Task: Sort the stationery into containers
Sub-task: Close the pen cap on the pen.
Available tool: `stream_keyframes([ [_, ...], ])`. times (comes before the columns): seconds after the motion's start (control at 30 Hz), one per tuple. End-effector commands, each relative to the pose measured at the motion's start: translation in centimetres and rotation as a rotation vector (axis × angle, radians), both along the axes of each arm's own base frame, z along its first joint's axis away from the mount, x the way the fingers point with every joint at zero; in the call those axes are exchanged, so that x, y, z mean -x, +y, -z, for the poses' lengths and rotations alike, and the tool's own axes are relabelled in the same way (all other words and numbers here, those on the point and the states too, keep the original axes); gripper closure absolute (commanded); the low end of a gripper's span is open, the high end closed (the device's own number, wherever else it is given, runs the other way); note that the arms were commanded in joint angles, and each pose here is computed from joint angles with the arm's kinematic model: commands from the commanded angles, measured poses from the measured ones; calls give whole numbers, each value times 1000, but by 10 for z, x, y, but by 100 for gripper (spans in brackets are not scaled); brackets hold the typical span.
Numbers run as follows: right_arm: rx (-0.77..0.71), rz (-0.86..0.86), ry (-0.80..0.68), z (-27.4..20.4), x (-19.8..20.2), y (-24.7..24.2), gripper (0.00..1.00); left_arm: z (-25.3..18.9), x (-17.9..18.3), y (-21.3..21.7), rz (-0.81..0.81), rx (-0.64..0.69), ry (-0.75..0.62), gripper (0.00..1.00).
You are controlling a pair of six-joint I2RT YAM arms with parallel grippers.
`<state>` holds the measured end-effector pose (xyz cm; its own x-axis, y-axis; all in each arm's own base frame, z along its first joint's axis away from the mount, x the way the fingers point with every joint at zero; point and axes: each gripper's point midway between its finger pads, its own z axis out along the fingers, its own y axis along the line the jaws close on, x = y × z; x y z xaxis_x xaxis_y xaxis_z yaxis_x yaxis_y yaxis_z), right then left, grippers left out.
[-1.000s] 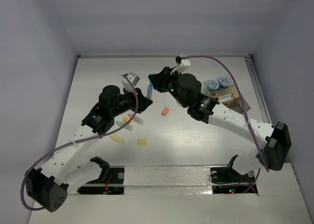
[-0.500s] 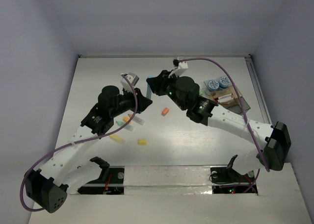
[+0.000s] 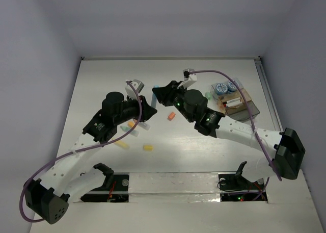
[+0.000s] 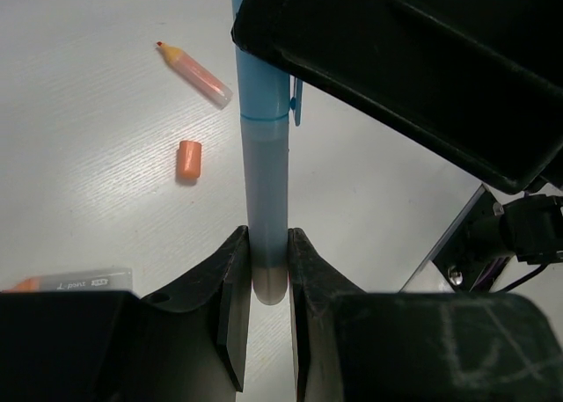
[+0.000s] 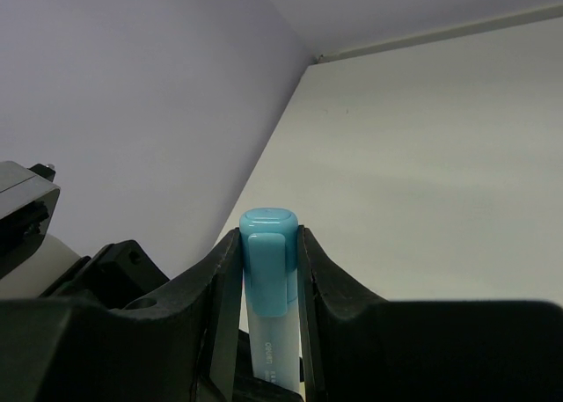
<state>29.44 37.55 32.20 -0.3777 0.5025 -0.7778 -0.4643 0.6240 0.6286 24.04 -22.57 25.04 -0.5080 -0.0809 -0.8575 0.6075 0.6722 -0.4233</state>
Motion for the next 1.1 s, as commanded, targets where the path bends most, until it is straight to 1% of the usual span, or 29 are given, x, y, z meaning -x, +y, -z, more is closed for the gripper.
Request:
stream_keyframes([
  [0.0, 54, -142, 81, 34, 42, 23, 100, -74, -21, 6, -87, 150, -231, 100],
  [0.2, 63, -222, 113, 46, 61, 32, 100, -81, -22, 8, -101, 148, -244, 100],
  [0.4, 78, -301, 181, 75, 86, 33, 100, -109, -26, 12, -126, 170, -276, 100],
  [0.53, 85, -312, 210, 89, 96, 28, 100, -129, -29, 13, -138, 189, -305, 100],
  [0.8, 122, -395, 294, 125, 128, 39, 100, -145, -38, 5, -130, 218, -311, 100],
  [0.93, 133, -414, 313, 132, 135, 46, 100, -149, -46, 5, -150, 200, -313, 100],
  [1.07, 168, -413, 342, 147, 145, 45, 100, -167, -54, 15, -221, 203, -346, 100],
])
